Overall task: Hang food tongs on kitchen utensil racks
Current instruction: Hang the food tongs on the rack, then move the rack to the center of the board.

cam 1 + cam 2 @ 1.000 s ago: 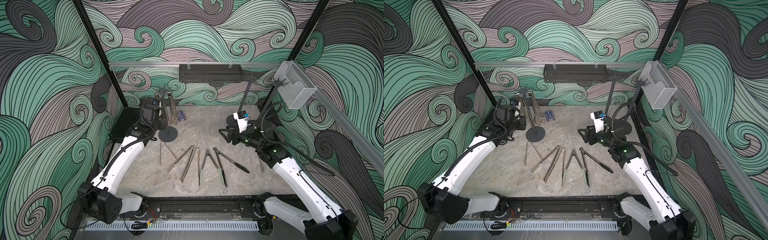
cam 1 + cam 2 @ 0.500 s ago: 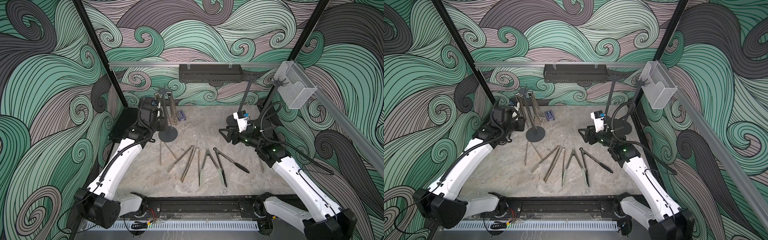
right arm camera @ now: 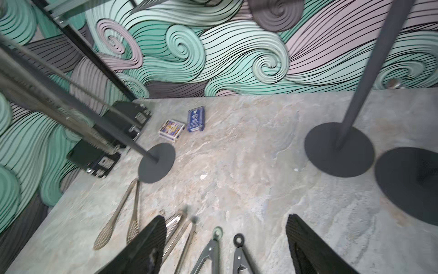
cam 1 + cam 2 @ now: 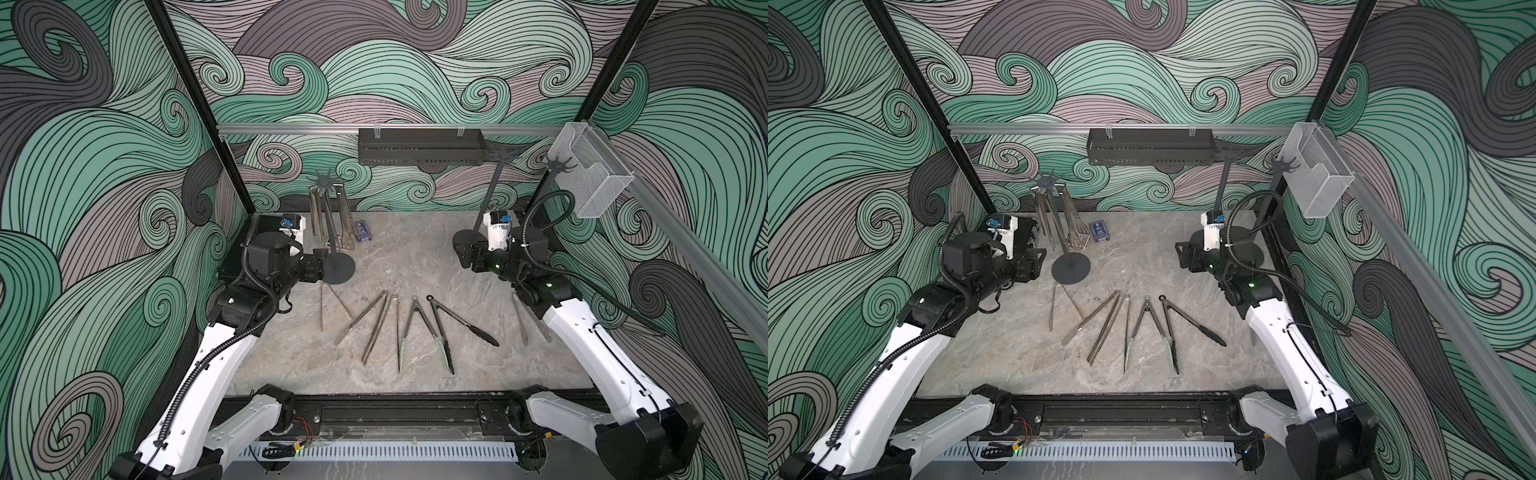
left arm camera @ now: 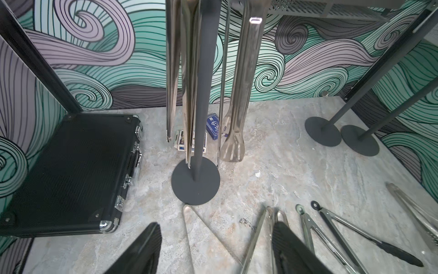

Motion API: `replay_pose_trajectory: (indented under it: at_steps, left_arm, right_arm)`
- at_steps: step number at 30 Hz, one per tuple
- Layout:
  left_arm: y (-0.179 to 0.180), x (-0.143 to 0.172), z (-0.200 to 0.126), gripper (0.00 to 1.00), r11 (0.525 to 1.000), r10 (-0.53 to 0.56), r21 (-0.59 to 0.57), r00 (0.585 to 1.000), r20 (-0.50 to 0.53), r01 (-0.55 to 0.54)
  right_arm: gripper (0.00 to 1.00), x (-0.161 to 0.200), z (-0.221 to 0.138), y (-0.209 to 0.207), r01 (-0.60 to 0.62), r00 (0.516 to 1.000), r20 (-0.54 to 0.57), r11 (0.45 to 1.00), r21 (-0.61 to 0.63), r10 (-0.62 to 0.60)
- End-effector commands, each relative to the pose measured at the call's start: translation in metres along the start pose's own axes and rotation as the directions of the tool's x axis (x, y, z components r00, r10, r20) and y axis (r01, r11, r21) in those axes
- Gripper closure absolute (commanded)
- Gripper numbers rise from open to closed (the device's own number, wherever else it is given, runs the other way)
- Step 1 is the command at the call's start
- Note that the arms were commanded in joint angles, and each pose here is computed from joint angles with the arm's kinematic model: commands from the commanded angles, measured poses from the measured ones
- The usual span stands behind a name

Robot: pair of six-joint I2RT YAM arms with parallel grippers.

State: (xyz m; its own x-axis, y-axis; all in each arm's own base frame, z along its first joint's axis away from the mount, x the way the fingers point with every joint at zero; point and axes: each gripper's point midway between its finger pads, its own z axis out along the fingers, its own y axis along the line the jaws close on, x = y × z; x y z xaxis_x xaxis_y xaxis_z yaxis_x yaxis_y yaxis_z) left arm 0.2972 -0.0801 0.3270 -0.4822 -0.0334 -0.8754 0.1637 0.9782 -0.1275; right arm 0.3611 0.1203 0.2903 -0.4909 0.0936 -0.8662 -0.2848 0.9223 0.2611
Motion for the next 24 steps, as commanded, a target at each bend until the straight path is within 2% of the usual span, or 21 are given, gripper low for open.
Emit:
replay_pose_trajectory:
  at_steps: [1, 5, 9, 14, 24]
  left_arm:
    - [-0.011, 0.017, -0.005, 0.23, 0.993, -0.069, 0.089, 0.997, -0.047, 0.073]
    - [-0.012, 0.021, -0.014, 0.23, 0.990, -0.080, 0.116, 0.996, -0.042, 0.084]
    - [-0.008, 0.016, -0.032, 0.22, 0.991, -0.070, 0.118, 0.998, 0.006, 0.069]
    - [-0.003, 0.014, -0.047, 0.20, 0.993, -0.056, 0.106, 0.997, 0.059, 0.050]
    - [-0.013, 0.011, -0.061, 0.14, 0.985, -0.022, 0.170, 0.991, 0.129, 0.000]
  right_arm:
    - [0.19, -0.022, 0.003, -0.038, -0.005, 0.999, 0.054, 0.987, 0.160, -0.004]
    - [0.19, -0.039, 0.020, -0.060, 0.014, 0.995, 0.095, 0.977, 0.214, -0.035]
    - [0.19, -0.054, 0.046, -0.073, 0.084, 0.983, 0.134, 0.964, 0.253, -0.121]
    - [0.20, -0.070, 0.081, -0.099, 0.098, 0.963, 0.212, 0.950, 0.297, -0.165]
    - [0.20, -0.076, 0.145, -0.146, 0.139, 0.955, 0.187, 0.906, 0.401, -0.229]
